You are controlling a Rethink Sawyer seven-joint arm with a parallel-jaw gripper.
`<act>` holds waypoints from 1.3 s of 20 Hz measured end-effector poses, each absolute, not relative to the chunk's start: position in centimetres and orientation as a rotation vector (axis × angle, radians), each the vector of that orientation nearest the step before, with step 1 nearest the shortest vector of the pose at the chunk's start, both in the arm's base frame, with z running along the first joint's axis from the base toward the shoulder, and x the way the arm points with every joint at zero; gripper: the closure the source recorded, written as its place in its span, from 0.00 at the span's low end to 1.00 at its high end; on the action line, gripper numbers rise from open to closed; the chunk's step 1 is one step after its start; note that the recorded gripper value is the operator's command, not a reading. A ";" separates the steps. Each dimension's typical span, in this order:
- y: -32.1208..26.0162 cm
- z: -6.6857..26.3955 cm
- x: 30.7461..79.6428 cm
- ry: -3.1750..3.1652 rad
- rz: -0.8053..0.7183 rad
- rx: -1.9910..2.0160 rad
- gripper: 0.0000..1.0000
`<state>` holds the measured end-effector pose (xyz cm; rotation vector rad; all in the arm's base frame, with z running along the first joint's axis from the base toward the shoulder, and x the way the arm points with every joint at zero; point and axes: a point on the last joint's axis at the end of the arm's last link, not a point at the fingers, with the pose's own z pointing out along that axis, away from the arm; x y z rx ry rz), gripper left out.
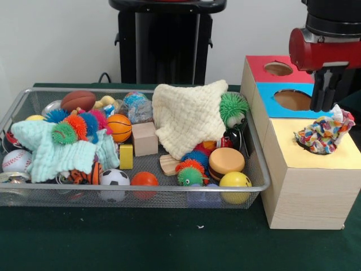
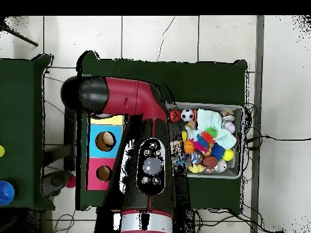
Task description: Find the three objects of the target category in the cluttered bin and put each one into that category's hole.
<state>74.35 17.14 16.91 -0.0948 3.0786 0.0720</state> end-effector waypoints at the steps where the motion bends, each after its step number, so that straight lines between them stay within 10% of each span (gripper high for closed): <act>1: 17.1 17.0 74.4 3.076 0.070 -0.095 1.00; 26: 17.6 16.0 73.4 3.092 0.087 -0.077 1.00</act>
